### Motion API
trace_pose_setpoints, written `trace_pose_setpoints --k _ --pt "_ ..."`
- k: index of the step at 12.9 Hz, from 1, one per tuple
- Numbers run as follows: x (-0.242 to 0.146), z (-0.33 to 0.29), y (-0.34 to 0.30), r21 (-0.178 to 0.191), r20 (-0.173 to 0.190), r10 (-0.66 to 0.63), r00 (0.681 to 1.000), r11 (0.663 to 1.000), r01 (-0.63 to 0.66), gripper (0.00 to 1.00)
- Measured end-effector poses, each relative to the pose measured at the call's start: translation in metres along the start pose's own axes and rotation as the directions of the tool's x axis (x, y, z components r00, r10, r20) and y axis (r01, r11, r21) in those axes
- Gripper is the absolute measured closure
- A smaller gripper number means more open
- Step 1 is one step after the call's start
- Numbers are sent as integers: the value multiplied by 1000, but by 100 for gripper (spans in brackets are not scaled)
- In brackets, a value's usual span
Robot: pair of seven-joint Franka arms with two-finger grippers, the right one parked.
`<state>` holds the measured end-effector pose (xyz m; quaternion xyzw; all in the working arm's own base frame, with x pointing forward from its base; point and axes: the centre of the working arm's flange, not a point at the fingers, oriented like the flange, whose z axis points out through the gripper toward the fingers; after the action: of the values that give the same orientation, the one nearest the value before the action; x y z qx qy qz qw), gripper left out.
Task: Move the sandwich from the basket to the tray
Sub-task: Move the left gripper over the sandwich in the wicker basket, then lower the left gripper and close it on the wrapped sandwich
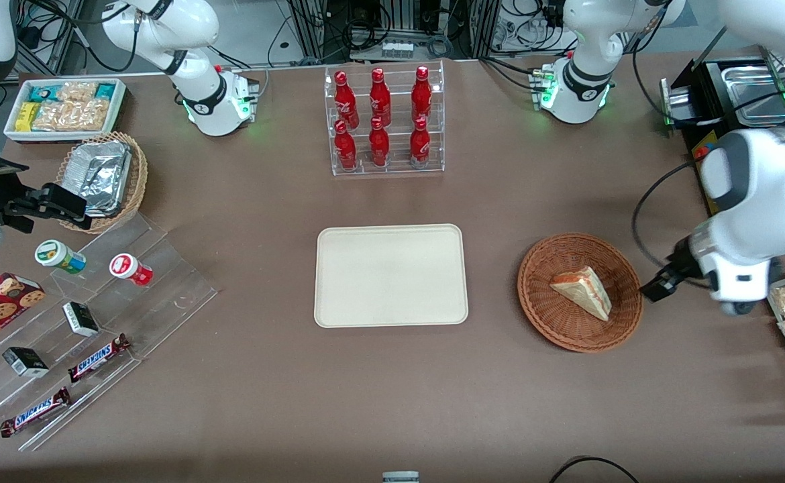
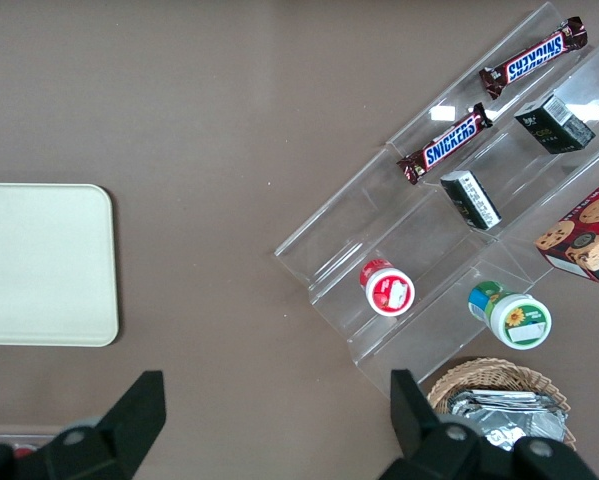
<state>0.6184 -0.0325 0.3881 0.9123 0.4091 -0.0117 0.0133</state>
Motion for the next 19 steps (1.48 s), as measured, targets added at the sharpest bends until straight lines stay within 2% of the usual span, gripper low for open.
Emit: trace_pose_setpoints --k 2,4,9,17,19 --pt "-12 25 14 -20 0 -96 995 995 96 0" --pt "-30 47 20 -27 1 -127 992 992 127 0" --pt "-61 85 12 41 12 -118 993 992 118 0" --pt "-67 109 3 -8 -14 -135 991 991 135 0" --pt "-69 118 -1 -9 -14 -138 990 990 138 0"
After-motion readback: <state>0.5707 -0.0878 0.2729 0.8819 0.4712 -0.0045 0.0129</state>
